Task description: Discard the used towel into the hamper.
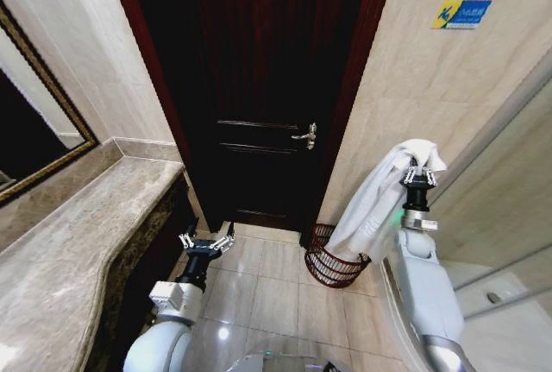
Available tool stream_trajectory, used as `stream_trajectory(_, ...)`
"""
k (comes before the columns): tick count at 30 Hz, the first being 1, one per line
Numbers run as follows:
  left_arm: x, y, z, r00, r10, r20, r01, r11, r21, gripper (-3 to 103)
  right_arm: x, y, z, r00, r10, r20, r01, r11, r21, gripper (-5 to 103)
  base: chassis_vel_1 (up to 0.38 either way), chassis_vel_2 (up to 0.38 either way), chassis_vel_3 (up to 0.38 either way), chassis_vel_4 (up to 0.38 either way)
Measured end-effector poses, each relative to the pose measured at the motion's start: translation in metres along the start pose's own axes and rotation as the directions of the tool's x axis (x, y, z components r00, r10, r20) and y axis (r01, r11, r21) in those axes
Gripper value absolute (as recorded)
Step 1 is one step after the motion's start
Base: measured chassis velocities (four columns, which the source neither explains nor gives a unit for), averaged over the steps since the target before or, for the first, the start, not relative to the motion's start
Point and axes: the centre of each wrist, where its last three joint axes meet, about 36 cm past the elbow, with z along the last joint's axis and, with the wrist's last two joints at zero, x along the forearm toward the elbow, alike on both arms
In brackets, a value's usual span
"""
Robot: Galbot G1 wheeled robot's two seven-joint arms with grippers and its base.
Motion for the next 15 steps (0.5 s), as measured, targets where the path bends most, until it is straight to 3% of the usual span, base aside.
stream_trajectory(15, 0.000, 0.000, 0.000, 1.000, 0.000, 0.000, 0.000, 1.000, 0.000, 100, 0.018, 0.015, 0.025, 0.997, -0.006, -0.083, 0.005, 1.000, -0.007, 11, 0.000, 0.000, 0.000, 0.000)
